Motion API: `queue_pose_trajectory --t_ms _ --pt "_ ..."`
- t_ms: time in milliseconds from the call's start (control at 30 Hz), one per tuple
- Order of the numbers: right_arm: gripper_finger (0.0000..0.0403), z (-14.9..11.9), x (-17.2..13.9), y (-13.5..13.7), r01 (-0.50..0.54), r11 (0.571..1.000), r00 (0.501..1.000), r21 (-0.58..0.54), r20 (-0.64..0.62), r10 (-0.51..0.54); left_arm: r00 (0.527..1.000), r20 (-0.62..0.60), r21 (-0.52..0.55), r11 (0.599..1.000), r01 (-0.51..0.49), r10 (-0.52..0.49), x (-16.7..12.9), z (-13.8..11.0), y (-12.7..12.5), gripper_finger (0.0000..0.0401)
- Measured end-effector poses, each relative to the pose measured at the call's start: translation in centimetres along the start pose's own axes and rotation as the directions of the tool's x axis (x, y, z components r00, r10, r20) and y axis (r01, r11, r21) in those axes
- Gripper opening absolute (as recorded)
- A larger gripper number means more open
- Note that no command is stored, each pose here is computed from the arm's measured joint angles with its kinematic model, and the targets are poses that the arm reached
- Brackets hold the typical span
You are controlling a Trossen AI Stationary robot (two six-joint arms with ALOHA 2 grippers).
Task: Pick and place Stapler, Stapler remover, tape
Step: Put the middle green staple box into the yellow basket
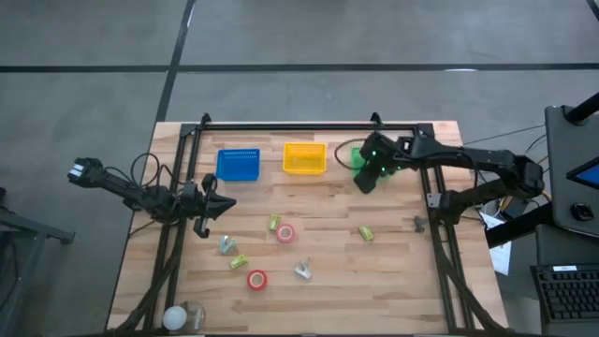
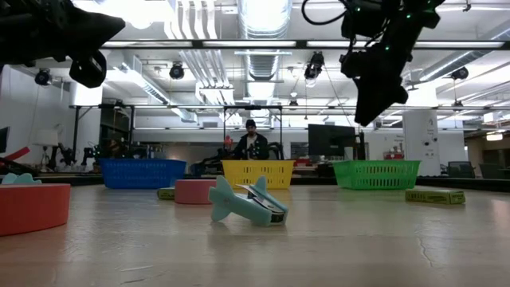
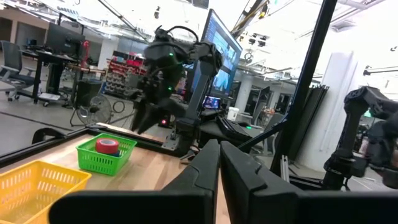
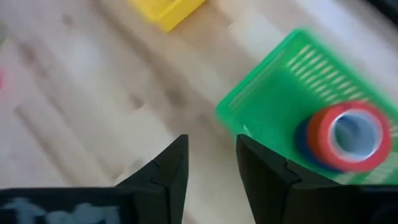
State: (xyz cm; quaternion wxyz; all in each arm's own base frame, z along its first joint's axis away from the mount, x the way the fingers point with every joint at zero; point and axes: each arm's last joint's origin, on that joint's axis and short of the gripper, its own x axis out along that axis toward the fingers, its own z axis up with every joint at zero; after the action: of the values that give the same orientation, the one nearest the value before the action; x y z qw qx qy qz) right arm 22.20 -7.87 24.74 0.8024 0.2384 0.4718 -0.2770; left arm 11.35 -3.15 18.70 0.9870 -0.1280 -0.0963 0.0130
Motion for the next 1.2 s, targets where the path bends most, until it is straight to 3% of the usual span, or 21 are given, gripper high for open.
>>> queue_pose_trajectory --t_ms 400,633,967,1200 --pt "0.0115 -4.3 -0.8 5.6 -0.087 0.996 0.99 -0.002 -0.113 0.086 1.0 0.0 0.0 1.0 0.0 0.0 0.0 0.0 0.0 0.0019" --pt "0.0156 -7.2 -0.7 8.2 -0.097 0.995 0.978 0.018 -0.185 0.099 1.0 0.0 0.0 1.0 0.0 0.0 0.0 0.0 0.0 0.0021" --pt "0.0242 -9.9 1.6 10.6 -0.009 1.0 0.963 -0.008 -0.269 0.006 1.0 0.0 0.0 1.0 0.0 0.0 0.0 0.0 0.0 0.0021" --pt "0.0246 -10.7 3.8 11.0 0.068 0.997 0.947 -0.039 -0.312 -0.077 1.0 0.0 0.0 1.0 0.0 0.0 0.0 0.0 0.0 0.0019"
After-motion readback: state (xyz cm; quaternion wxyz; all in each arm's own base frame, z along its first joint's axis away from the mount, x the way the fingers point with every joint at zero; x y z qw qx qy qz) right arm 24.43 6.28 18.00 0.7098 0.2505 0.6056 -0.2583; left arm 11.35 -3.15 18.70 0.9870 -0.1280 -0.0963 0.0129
